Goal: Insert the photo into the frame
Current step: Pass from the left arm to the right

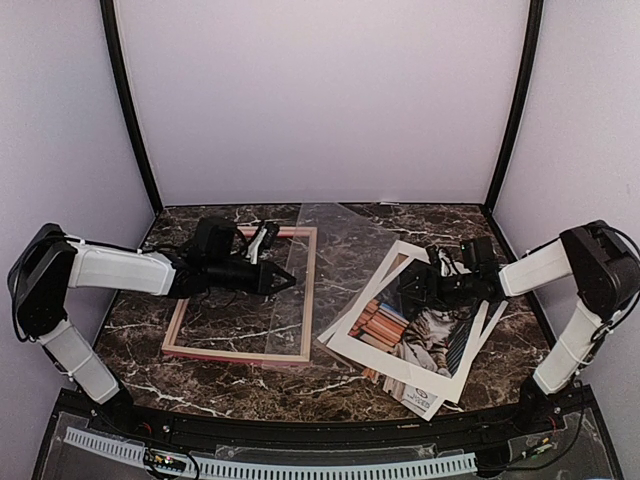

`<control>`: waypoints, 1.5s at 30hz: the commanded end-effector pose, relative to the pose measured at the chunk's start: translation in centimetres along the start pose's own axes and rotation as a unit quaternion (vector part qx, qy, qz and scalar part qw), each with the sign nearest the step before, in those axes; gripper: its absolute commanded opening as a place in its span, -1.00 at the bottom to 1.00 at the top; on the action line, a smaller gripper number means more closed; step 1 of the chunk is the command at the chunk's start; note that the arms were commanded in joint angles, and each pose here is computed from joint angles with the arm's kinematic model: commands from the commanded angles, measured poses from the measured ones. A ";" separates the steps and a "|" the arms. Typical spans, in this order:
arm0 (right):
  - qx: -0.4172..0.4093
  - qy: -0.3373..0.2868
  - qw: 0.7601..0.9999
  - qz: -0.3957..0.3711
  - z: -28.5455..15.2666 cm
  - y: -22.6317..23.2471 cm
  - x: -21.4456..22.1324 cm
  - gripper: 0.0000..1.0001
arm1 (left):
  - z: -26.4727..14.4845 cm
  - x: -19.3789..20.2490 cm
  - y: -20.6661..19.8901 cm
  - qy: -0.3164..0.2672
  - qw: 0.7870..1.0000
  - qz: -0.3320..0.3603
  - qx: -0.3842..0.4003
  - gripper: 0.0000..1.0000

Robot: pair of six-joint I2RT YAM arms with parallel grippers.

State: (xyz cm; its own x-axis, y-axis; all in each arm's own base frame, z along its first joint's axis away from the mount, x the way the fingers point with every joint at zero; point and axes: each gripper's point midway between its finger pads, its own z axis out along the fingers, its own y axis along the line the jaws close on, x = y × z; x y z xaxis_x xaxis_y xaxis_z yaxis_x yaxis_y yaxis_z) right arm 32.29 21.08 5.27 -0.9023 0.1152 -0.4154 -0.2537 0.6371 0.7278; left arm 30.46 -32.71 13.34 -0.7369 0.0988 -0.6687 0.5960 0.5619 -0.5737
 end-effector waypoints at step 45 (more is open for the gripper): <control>-0.190 -0.012 0.973 -0.129 -2.5 9.0 -0.2 -0.29 | -2.1 -1.7 -1.6 -0.088 0.992 -0.021 0.086 -1.00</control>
State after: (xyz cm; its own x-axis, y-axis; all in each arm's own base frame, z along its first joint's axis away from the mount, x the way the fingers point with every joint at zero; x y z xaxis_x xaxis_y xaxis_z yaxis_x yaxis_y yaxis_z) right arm 29.51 24.34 11.79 -0.8082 0.0193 -0.5886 -0.5444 0.3570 0.7591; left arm 29.97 -32.10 16.55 -0.7022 -0.0737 -0.7081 0.6267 0.4079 -0.6640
